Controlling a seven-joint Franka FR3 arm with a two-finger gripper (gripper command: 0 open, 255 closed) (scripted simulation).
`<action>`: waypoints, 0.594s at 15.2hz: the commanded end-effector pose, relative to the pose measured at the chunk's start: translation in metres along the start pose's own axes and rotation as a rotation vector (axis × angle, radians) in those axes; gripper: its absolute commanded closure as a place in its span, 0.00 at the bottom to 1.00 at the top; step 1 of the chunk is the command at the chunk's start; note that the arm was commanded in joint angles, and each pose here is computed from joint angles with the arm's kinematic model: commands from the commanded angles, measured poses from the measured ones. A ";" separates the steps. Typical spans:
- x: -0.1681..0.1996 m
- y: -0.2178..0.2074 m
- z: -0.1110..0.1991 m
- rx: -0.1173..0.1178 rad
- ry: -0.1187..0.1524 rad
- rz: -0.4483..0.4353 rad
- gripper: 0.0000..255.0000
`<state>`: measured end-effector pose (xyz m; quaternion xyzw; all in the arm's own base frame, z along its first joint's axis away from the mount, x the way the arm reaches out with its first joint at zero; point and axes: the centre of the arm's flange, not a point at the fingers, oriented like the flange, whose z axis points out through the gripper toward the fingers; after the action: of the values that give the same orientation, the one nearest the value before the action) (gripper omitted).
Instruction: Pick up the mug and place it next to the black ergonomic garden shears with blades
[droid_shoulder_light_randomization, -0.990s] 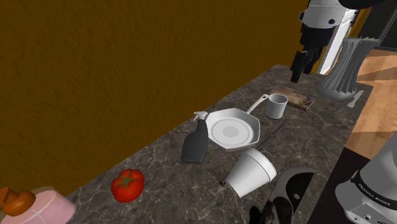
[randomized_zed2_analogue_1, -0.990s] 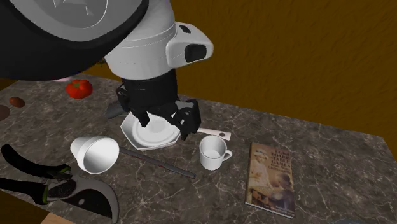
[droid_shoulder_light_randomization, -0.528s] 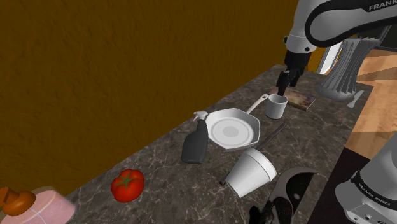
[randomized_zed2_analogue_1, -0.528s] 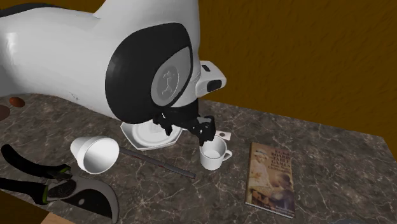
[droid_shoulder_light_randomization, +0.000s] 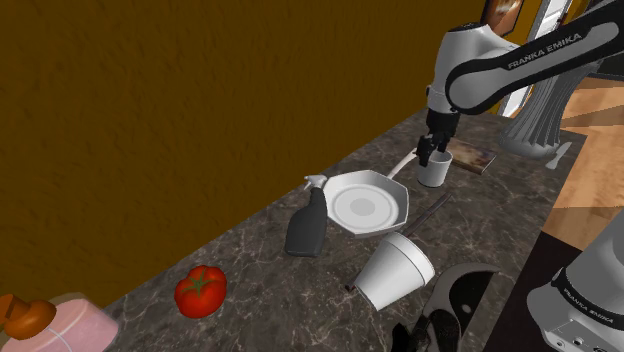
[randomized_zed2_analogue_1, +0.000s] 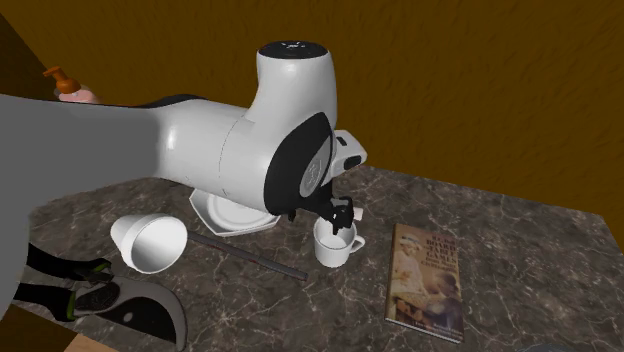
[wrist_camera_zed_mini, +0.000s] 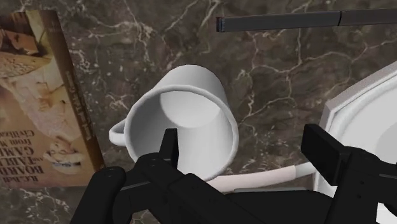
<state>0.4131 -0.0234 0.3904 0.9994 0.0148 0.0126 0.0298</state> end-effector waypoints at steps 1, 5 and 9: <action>0.003 0.002 0.014 -0.002 0.002 0.000 0.00; 0.003 0.002 0.035 -0.002 0.002 0.000 0.00; 0.003 0.002 0.044 -0.002 0.002 0.000 0.00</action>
<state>0.4172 -0.0285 0.3486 0.9993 0.0149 0.0131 0.0310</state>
